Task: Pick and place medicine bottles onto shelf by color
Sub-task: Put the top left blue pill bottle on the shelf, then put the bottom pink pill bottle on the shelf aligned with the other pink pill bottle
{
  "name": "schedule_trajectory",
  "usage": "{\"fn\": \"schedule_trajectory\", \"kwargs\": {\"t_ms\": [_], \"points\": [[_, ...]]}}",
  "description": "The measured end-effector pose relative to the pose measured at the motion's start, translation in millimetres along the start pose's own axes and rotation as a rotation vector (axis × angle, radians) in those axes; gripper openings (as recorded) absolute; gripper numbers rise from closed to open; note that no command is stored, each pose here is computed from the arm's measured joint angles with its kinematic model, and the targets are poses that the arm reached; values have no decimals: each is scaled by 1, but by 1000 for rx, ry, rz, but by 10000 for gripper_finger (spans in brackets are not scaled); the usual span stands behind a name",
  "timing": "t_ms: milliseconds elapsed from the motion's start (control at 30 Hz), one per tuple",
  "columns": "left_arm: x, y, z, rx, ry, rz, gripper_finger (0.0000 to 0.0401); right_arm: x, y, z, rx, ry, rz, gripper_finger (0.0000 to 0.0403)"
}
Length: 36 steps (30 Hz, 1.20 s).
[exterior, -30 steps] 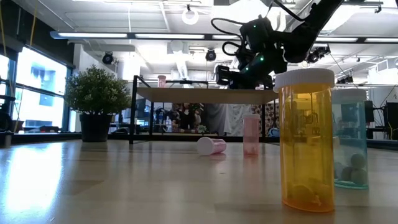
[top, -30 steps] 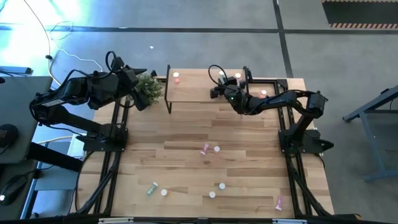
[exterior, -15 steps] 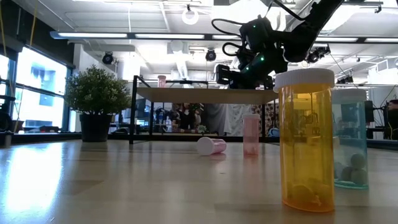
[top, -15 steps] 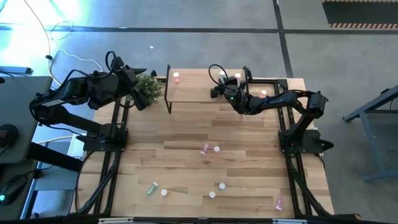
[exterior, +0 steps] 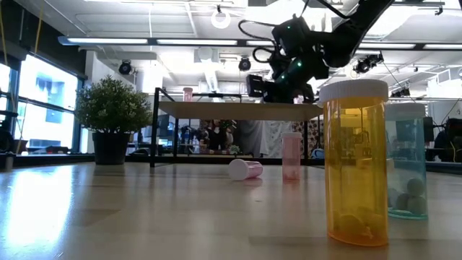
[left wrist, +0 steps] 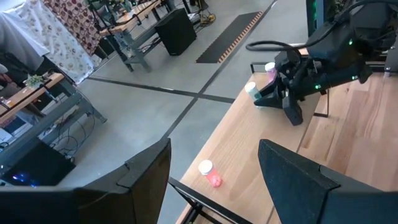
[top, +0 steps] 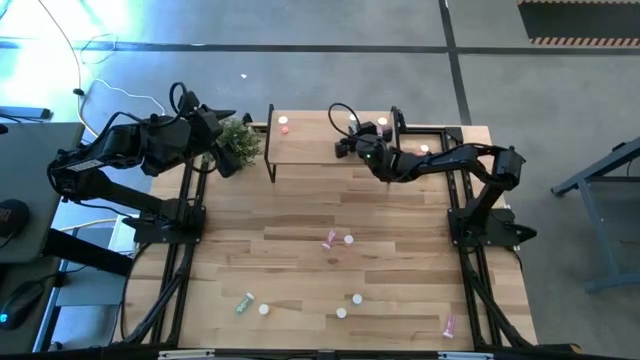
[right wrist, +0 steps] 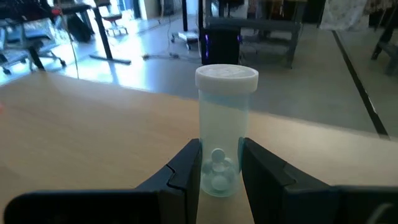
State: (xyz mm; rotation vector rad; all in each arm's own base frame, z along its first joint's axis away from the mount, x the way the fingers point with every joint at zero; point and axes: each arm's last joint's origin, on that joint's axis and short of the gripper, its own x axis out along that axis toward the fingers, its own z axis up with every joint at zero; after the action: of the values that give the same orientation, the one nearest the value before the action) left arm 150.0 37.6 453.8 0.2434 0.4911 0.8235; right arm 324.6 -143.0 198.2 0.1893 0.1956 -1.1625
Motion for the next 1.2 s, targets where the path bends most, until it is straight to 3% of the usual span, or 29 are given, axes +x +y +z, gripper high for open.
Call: {"fn": "schedule_trajectory", "kwargs": {"t_ms": [467, 867, 1200], "points": [[0, 0, 0, 0, 0, 0, 231, -3, 2, -3, 19, 40, -13, 88], [0, 0, 0, 1, 0, -1, 231, -5, 4, -7, 51, 58, 6, 171], [0, 0, 0, 1, 0, -1, 231, -8, 6, -6, 74, 45, -1, 167]]}}
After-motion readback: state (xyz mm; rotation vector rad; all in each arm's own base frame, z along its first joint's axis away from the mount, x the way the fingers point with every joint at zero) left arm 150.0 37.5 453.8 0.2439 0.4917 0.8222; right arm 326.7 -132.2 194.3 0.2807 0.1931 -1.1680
